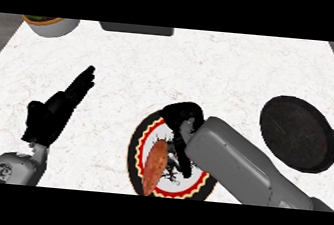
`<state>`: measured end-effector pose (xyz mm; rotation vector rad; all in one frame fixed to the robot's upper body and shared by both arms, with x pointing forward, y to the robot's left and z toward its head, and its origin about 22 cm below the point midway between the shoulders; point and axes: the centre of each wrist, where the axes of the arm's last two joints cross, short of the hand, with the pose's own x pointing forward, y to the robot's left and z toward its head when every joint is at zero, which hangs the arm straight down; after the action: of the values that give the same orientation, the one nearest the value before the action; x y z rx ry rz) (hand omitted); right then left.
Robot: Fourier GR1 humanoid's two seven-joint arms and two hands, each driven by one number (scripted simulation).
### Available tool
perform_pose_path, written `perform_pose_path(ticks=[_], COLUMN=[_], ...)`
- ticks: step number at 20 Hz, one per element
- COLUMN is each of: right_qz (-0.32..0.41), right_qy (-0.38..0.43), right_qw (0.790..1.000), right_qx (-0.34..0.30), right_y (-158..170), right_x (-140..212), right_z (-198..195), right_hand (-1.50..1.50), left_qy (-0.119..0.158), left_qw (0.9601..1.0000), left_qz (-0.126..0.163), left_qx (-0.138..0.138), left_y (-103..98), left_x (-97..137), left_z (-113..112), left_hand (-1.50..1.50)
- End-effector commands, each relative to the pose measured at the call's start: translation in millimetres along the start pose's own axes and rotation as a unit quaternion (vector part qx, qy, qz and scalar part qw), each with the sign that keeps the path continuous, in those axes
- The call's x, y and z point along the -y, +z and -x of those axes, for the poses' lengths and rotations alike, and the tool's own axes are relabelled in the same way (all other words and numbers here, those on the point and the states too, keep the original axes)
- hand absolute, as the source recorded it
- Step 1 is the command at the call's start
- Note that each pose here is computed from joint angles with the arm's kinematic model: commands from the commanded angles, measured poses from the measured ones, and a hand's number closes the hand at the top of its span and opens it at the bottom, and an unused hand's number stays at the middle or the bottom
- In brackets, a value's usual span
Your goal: Pick the cupcake from the plate and place it in the pan
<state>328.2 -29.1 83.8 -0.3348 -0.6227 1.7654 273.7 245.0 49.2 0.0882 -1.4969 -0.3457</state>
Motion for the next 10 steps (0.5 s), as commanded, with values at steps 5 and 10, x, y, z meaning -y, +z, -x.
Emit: perform_pose_path(ticks=[5,10], right_qz=[-0.013,-0.008], right_qy=[0.034,0.042], right_qw=[0.997,0.996], right_qx=[-0.061,-0.078], right_y=[-3.7,-14.8], right_x=[-18.0,-16.6], right_z=[-2.0,-8.4], right_hand=[-1.50,-1.50], left_qy=[-0.002,-0.003], left_qw=[1.0000,1.0000], left_qz=[-0.007,0.000], left_qx=[0.004,-0.003], left_y=[5.3,4.4], left_x=[-14.3,-16.9], left_z=[-3.7,-8.0], left_hand=[0.00,0.00])
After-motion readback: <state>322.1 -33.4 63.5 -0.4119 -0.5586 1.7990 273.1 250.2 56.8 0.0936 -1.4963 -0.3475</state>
